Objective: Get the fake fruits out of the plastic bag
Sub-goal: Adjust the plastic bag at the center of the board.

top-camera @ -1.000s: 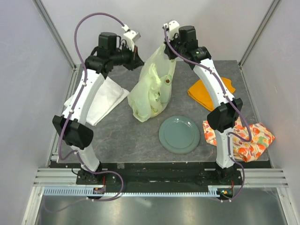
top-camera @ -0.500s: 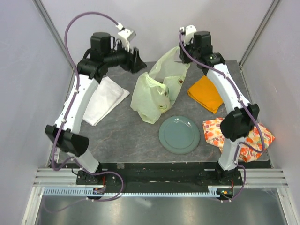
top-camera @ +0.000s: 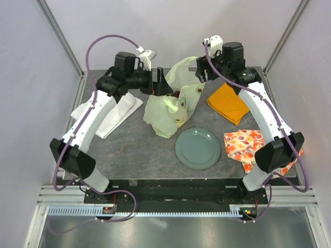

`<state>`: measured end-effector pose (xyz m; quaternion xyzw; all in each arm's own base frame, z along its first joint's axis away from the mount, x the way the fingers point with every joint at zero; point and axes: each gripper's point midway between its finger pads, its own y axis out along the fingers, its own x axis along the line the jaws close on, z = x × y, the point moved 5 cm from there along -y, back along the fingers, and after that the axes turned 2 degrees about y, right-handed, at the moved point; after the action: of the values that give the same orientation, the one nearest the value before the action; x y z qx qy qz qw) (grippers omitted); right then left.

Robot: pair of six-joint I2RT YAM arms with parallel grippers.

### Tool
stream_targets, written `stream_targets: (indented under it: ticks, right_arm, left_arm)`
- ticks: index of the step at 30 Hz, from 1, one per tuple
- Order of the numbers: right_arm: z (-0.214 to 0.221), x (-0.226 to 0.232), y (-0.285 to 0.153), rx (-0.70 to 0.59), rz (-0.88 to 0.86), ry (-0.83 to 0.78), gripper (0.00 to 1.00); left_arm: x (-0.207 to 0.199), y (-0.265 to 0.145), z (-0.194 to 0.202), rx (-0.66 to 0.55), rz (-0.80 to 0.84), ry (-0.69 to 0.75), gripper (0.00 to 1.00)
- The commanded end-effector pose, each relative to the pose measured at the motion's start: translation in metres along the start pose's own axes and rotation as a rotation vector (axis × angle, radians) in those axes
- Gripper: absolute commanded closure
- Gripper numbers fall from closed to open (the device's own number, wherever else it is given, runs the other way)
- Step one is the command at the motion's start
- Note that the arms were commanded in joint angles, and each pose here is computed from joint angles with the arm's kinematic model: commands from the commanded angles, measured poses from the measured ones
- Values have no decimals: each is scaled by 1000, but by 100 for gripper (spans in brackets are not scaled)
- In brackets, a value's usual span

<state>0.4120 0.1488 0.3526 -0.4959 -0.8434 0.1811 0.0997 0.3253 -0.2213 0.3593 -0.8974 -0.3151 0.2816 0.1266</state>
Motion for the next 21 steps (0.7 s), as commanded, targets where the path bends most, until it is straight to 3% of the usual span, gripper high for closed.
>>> stream_targets:
  ticks: [1,2,3,5,6,7,9,10,12,13,14,17,21]
  right_arm:
    - [1,5,22,8,-36,-28,25]
    - [6,7,33,29,-42,-32,26]
    - [8,5,38,38,-31,-33,29]
    - [10,3,53,48,-19,-32,49]
    - [7,1,58,40,-12,-32,59]
    - [-6,-3,58,5,11,-37,78]
    - [-12,-10,79,-8,36,-34,97]
    - [-43,-17,76,-89,84,-38,100]
    - [-52,-29,98,-122,121,-30,100]
    - [-81,-35,90,-209,162,-36,100]
    - [-88,-42,99,-247,187,-38,100]
    - [-118,-60,85,-365,282,-39,100]
    - [-117,-67,71,-356,303,-69,100]
  left_arm:
    - [17,34,35,129,-25,-140,2]
    - [21,37,39,143,-42,-139,7]
    - [31,43,45,170,-56,-122,28]
    - [44,43,46,195,-105,-105,62]
    - [63,47,48,217,-143,-103,97]
    - [74,47,45,218,-166,-102,98]
    - [100,39,16,142,-230,-74,98]
    - [115,45,10,138,-260,-66,98]
    - [126,37,-35,29,-321,36,98]
    - [134,43,-43,15,-335,57,98]
    - [128,35,-75,-73,-339,119,98]
    - [114,27,-115,-196,-327,211,98]
    - [96,18,-129,-244,-294,284,98]
